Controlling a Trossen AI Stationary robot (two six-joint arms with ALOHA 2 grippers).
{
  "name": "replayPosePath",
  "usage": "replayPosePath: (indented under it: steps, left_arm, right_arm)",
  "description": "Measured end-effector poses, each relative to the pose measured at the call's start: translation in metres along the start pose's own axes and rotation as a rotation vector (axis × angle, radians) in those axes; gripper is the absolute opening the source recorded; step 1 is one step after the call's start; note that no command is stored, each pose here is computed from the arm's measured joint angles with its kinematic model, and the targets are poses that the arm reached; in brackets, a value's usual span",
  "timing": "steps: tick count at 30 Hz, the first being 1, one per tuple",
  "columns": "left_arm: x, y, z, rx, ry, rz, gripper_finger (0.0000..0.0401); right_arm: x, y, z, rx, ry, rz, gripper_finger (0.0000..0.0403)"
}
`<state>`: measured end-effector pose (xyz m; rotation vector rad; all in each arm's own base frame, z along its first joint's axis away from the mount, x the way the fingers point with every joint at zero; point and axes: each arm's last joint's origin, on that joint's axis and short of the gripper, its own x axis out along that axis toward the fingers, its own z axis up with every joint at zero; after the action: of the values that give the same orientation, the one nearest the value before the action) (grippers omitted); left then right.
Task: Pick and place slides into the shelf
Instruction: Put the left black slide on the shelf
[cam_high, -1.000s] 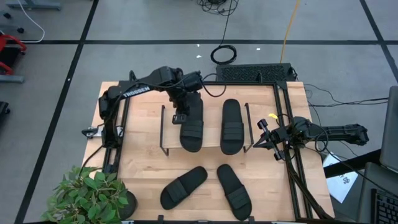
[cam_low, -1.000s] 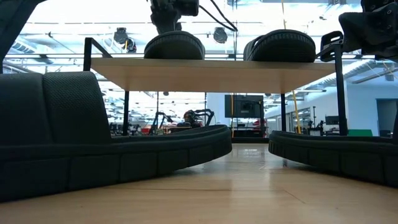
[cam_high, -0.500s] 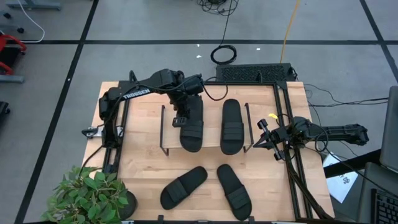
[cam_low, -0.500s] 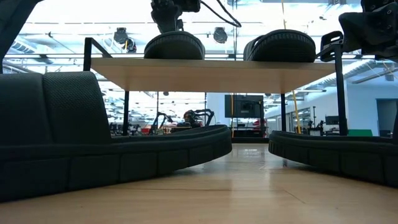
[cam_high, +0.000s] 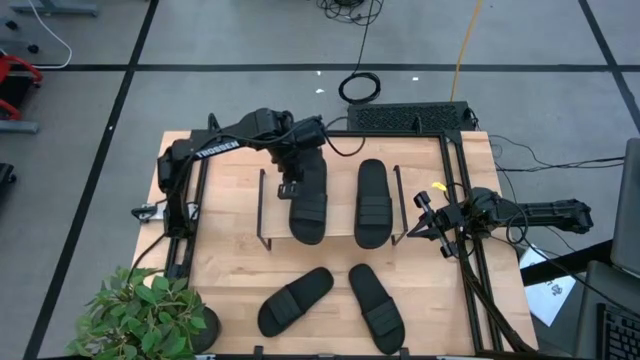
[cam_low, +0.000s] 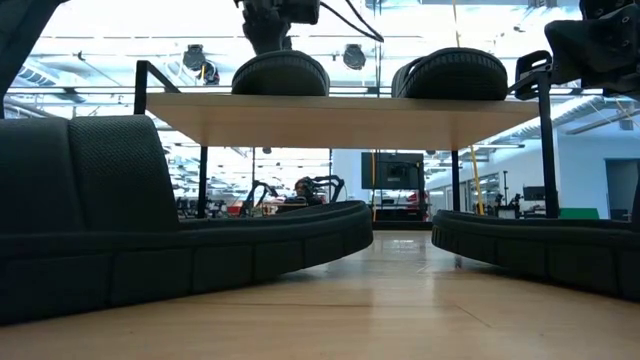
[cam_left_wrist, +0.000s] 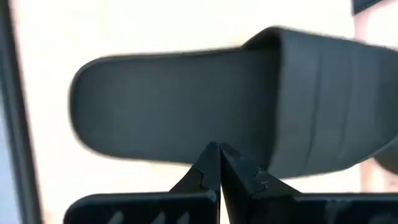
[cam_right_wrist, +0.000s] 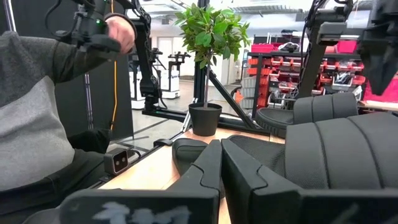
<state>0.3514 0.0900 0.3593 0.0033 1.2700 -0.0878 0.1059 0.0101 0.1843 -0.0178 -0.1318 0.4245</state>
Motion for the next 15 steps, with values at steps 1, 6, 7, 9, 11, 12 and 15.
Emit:
replayPosePath:
  steps: [1, 6, 7, 9, 11, 12, 15]
  left_arm:
    - [-0.001, 0.001, -0.002, -0.007, 0.013, 0.014, 0.0004]
    - [-0.009, 0.003, -0.011, -0.067, 0.061, 0.070, 0.0002]
    - [-0.010, 0.003, -0.012, -0.075, 0.070, 0.074, 0.0003]
    - [-0.011, 0.002, -0.015, -0.096, 0.099, 0.075, 0.0004]
    - [-0.013, 0.000, -0.017, -0.117, 0.104, 0.064, 0.0002]
    - [-0.013, 0.000, -0.017, -0.130, 0.096, 0.053, 0.0001]
    - [-0.012, -0.003, -0.015, -0.137, 0.088, 0.018, 0.0002]
  right_arm:
    - [0.000, 0.000, 0.000, 0.000, 0.000, 0.000, 0.0000]
    - [0.000, 0.000, 0.000, 0.000, 0.000, 0.000, 0.0000]
    - [0.000, 0.000, 0.000, 0.000, 0.000, 0.000, 0.0000]
    - [0.000, 0.000, 0.000, 0.000, 0.001, 0.000, 0.0000]
    - [0.000, 0.000, 0.000, 0.000, 0.001, 0.000, 0.0000]
    - [0.000, 0.000, 0.000, -0.001, 0.001, 0.000, 0.0000]
    - [0.000, 0.000, 0.000, -0.001, 0.001, 0.000, 0.0000]
